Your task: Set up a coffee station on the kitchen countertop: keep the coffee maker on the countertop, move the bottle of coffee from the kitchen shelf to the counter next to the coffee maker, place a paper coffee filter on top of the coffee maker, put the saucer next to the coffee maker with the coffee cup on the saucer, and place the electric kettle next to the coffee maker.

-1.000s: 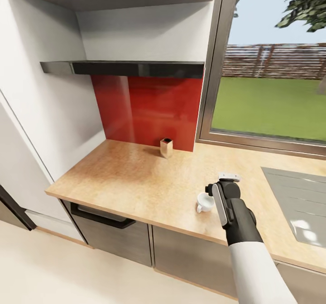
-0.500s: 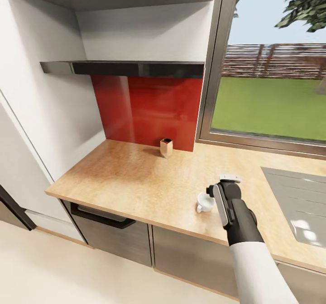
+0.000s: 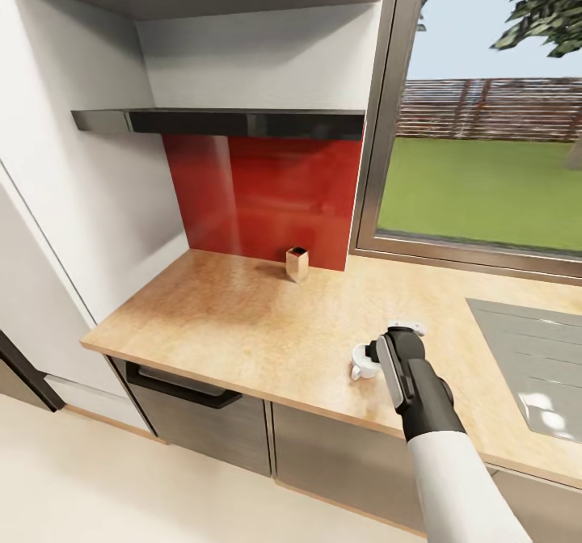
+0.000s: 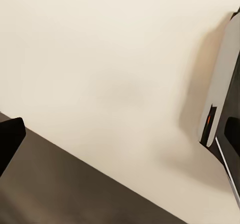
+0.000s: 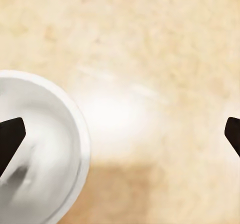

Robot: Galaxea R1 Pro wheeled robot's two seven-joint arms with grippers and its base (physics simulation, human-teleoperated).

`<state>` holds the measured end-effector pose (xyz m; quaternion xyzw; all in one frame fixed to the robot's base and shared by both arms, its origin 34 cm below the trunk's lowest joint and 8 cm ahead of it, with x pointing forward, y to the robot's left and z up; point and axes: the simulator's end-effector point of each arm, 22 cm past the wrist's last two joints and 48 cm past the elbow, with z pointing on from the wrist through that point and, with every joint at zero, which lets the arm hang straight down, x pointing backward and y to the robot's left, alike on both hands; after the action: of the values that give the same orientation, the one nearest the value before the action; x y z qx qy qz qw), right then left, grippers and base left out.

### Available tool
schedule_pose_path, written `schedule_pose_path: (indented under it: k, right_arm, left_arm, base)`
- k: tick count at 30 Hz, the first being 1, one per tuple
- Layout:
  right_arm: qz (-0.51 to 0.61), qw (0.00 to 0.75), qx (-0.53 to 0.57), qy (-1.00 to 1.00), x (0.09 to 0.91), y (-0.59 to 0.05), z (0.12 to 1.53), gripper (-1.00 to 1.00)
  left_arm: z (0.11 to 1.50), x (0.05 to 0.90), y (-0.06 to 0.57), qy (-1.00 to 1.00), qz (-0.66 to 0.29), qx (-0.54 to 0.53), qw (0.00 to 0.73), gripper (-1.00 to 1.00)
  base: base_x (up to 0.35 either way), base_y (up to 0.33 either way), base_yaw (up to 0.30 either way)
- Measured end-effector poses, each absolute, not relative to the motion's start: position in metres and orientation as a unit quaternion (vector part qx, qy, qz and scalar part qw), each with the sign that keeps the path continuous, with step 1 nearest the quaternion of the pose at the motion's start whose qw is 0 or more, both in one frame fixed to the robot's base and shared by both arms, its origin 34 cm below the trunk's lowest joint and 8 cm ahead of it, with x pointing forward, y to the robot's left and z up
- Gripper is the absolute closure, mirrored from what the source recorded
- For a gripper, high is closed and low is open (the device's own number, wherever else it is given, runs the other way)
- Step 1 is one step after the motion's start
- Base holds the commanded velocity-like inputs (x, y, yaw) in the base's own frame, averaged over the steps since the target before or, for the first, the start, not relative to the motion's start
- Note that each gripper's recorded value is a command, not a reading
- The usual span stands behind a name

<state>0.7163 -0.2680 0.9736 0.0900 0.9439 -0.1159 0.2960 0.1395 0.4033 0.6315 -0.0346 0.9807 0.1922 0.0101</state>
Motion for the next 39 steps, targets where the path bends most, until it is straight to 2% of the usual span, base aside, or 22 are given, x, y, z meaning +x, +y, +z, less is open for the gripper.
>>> schedule_pose_path:
  k: [39]
  right_arm:
    - [-0.113, 0.249, 0.075, 0.959, 0.700, -0.258, 0.936, -1.00]
  left_arm:
    - [0.631, 0.140, 0.403, 0.981, 0.192, -0.034, 0.010, -1.00]
  base:
    - [0.000, 0.000, 0.000]
